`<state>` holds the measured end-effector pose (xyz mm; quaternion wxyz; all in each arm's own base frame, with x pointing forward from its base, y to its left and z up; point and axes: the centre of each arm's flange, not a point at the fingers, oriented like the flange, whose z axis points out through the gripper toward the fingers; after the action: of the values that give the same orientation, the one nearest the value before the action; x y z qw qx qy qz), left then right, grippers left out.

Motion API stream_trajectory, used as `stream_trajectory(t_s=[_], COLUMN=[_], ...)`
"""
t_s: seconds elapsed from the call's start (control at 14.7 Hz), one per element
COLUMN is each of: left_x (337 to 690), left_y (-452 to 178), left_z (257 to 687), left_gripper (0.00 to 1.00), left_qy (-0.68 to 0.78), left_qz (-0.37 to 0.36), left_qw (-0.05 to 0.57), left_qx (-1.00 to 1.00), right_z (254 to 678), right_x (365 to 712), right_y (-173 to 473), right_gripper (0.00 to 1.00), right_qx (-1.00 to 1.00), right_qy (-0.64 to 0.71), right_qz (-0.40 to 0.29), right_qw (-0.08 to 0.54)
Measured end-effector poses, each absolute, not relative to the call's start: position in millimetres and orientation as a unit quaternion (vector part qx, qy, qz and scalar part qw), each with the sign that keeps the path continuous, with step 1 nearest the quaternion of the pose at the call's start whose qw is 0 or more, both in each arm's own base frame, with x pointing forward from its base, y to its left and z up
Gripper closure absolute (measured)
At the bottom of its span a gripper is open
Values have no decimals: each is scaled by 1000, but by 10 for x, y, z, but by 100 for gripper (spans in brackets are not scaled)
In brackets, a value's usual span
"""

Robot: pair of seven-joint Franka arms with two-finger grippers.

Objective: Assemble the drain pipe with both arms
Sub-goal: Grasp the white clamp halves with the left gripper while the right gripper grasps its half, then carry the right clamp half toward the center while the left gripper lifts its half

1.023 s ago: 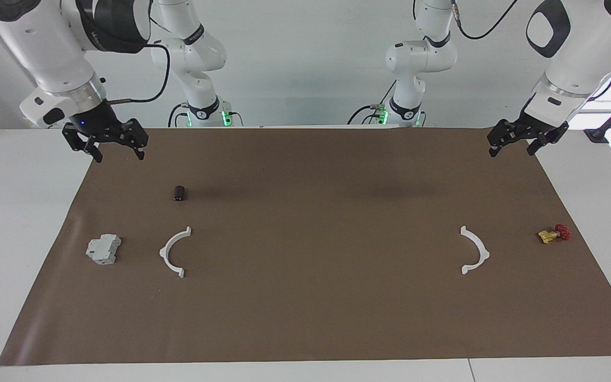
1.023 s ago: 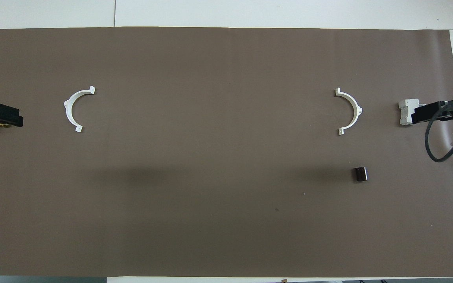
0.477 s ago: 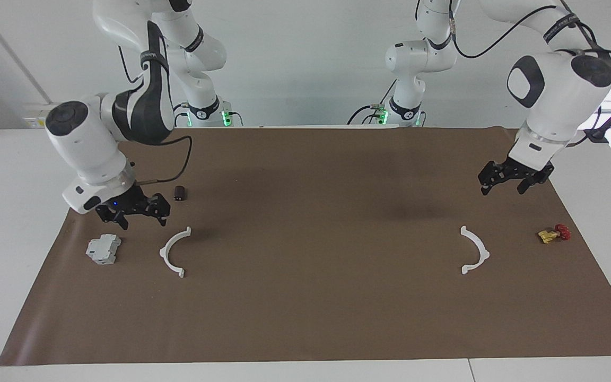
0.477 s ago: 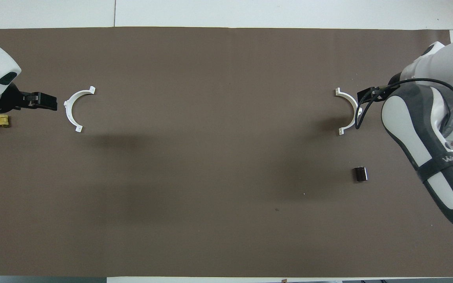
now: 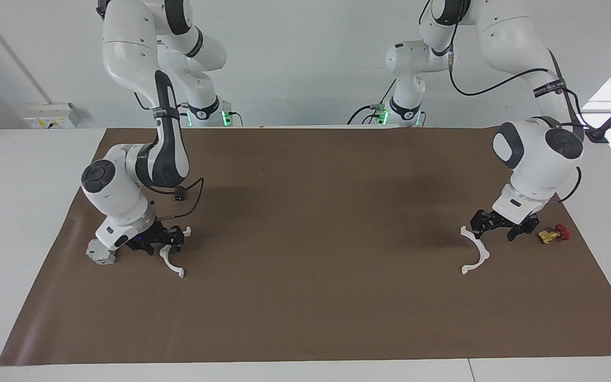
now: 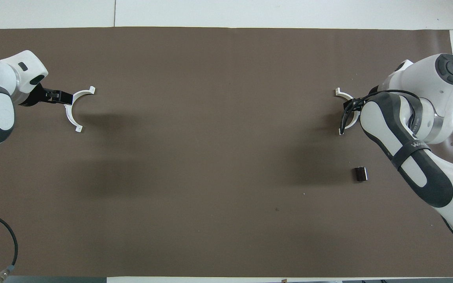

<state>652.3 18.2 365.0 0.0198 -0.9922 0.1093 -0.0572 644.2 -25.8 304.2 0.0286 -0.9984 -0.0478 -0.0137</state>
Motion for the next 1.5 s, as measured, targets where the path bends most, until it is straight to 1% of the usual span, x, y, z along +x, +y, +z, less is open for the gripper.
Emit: stream_trajectory(t_s=[0.27, 0.34, 0.41, 0.48, 0.55, 0.61, 0.68, 0.75, 0.89, 0.95, 1.02, 1.09, 1.23, 1.3, 1.36, 1.5], left_x=[6600, 6601, 6602, 6604, 6607, 6610, 6611, 6614, 6622, 6626, 6629, 6630, 6629, 6629, 6630, 6629], left_y=[323, 328, 327, 326, 326, 326, 326, 326, 324, 322, 322, 322, 322, 322, 322, 323], left_z=[3258, 3185, 3124, 3090, 3078, 3080, 3081, 3084, 3090, 3093, 3096, 3097, 3093, 3096, 3096, 3097], left_gripper=[9, 12, 12, 12, 12, 12, 12, 13, 15, 23, 38, 50, 72, 80, 80, 80], left_qy=[121, 123, 125, 129, 133, 135, 137, 138, 139, 139, 139, 140, 140, 140, 140, 140], left_qz=[-58, -54, -51, -50, -50, -51, -52, -53, -58, -60, -62, -63, -62, -63, -63, -62], left_qw=[22, 22, 21, 21, 21, 22, 22, 22, 23, 23, 24, 24, 24, 24, 24, 24], left_qx=[-991, -991, -991, -990, -990, -989, -989, -989, -988, -988, -988, -988, -988, -988, -988, -988], right_z=[2978, 2961, 2951, 2941, 2927, 2912, 2902, 2902, 2904, 2921, 2979, 3090, 3462, 3636, 3741, 3721], right_x=[6454, 6451, 6447, 6441, 6432, 6422, 6415, 6414, 6416, 6428, 6464, 6522, 6667, 6700, 6670, 6455], right_y=[-317, -310, -307, -308, -307, -306, -306, -305, -301, -269, -170, 27, 676, 1087, 1565, 2476], right_gripper=[28, 35, 44, 44, 50, 61, 75, 80, 80, 80, 80, 80, 80, 80, 80, 80], right_qx=[-997, -997, -997, -997, -997, -997, -997, -997, -997, -997, -996, -996, -996, -997, -997, -997], right_qy=[-63, -64, -64, -64, -65, -65, -65, -65, -66, -68, -76, -84, -73, -66, -62, -48], right_qz=[-21, -20, -19, -18, -16, -15, -13, -13, -14, -15, -18, -16, -12, -16, -19, -13], right_qw=[26, 27, 27, 27, 27, 27, 27, 28, 28, 28, 30, 36, 44, 47, 51, 53])
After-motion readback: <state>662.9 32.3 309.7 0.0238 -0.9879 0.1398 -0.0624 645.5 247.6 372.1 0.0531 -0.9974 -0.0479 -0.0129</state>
